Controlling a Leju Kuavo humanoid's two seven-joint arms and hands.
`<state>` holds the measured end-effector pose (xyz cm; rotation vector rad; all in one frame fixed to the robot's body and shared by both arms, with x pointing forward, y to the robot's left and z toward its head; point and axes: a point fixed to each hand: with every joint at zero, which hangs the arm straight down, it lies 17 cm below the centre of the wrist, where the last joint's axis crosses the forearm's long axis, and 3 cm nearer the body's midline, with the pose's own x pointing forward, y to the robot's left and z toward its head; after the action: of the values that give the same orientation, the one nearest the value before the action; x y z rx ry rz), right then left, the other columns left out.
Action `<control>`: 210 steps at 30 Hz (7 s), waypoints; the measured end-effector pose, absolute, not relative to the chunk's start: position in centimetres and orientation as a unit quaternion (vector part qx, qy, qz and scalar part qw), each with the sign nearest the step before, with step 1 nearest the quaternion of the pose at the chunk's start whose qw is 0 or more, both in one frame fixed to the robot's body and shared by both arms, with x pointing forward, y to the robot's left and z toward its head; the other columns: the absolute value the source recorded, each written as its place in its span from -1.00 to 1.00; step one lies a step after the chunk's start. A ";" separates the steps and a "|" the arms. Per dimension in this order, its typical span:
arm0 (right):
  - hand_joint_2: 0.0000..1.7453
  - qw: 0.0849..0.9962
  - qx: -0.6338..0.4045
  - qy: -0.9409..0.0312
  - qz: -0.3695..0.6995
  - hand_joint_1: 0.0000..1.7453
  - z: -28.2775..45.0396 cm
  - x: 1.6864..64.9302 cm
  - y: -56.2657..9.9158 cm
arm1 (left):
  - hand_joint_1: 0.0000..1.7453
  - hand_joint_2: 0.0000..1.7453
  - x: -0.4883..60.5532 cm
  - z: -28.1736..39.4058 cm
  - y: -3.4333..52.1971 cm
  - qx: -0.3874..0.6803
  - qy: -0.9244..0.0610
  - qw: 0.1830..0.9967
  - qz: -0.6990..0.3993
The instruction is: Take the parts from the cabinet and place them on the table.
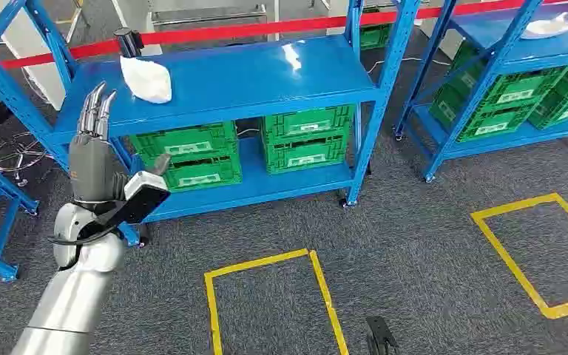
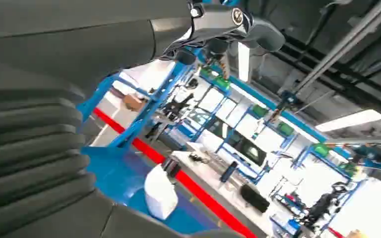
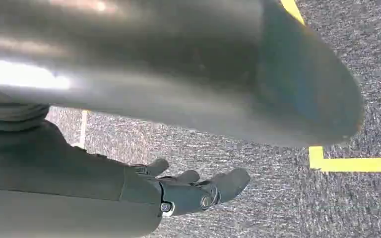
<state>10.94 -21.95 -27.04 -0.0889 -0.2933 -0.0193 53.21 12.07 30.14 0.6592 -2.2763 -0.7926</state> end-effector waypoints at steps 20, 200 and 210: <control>-1.00 0.987 -0.054 -0.143 -0.046 -1.00 -27.2 10.4 -22.6 | -1.00 -1.00 49.6 32.3 11.3 0.250 -0.906 0.256 -0.225; -1.00 0.985 -0.059 -0.146 -0.065 -1.00 -27.2 10.0 -22.6 | -1.00 -1.00 49.8 28.1 11.0 0.185 -0.901 0.337 -0.201; -1.00 0.986 -0.067 -0.144 -0.053 -1.00 -27.2 10.0 -22.8 | -1.00 -1.00 50.1 27.6 10.4 0.175 -0.896 0.343 -0.221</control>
<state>10.04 -22.83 -27.19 -0.1345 -0.2894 -0.1057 50.09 10.39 27.59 0.4561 -2.3291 -0.5747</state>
